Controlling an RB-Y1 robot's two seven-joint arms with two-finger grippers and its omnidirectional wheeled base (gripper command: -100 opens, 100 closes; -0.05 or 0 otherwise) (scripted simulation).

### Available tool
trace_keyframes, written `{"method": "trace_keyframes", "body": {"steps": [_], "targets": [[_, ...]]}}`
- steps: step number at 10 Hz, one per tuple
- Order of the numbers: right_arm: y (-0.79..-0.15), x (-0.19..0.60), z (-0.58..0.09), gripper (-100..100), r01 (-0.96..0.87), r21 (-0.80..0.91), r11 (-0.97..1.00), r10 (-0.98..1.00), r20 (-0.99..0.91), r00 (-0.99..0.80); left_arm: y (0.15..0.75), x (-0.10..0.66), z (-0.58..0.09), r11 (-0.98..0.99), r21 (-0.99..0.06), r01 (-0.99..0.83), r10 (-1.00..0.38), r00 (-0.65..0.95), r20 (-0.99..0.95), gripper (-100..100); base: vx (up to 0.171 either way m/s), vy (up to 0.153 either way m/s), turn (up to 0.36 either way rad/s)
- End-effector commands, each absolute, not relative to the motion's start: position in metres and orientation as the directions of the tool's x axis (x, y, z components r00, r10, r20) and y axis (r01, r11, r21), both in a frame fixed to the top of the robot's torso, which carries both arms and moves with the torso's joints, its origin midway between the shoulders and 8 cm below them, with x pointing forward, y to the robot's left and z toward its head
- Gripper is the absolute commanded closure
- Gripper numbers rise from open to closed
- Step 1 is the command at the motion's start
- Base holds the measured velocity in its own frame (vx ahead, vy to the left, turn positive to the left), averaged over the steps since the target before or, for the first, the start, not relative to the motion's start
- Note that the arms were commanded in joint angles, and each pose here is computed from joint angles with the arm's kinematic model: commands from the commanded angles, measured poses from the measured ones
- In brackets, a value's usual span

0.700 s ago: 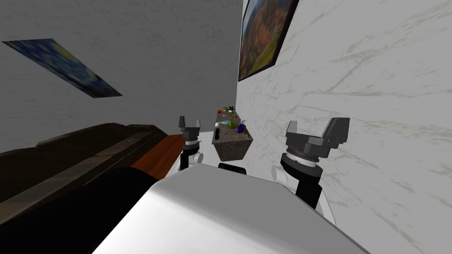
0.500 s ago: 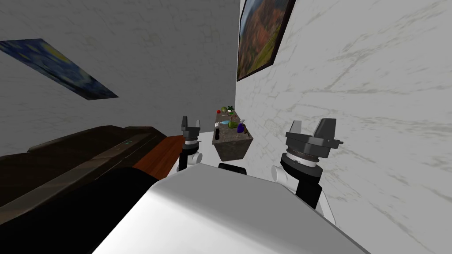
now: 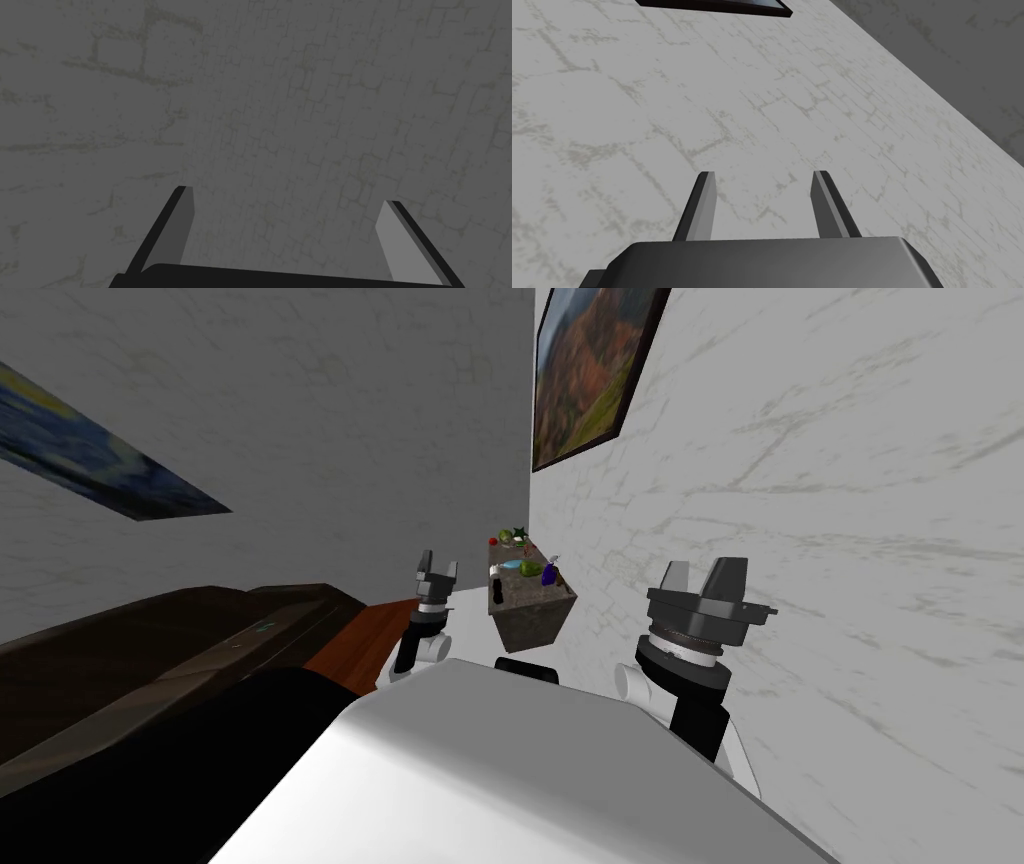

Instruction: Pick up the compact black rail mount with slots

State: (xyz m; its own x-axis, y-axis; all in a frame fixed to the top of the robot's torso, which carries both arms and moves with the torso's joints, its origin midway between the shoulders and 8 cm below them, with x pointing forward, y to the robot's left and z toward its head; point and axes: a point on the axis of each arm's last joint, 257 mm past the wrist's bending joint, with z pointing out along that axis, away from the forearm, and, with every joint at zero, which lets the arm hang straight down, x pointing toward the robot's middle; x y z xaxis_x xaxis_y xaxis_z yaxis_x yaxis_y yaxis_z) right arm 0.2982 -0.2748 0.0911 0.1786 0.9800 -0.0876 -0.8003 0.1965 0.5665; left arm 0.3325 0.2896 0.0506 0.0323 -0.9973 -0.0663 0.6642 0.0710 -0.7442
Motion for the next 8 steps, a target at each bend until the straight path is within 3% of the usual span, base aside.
{"method": "trace_keyframes", "body": {"steps": [1, 8], "targets": [[-0.275, 0.298, 0.091, 0, -0.800, 0.566, 0.197, 0.980, -0.088, 0.179, 0.290, 0.339, 0.045, 0.064, -0.775, 0.628, -0.997, 0.010, -0.075, -100, -0.041, 0.111, -0.141], [-0.275, 0.298, 0.091, 0, -0.800, 0.566, 0.197, 0.980, -0.088, 0.179, 0.291, 0.359, 0.019, 0.051, -0.875, 0.481, -0.993, -0.068, -0.095, -100, -0.049, 0.119, -0.161]]}}
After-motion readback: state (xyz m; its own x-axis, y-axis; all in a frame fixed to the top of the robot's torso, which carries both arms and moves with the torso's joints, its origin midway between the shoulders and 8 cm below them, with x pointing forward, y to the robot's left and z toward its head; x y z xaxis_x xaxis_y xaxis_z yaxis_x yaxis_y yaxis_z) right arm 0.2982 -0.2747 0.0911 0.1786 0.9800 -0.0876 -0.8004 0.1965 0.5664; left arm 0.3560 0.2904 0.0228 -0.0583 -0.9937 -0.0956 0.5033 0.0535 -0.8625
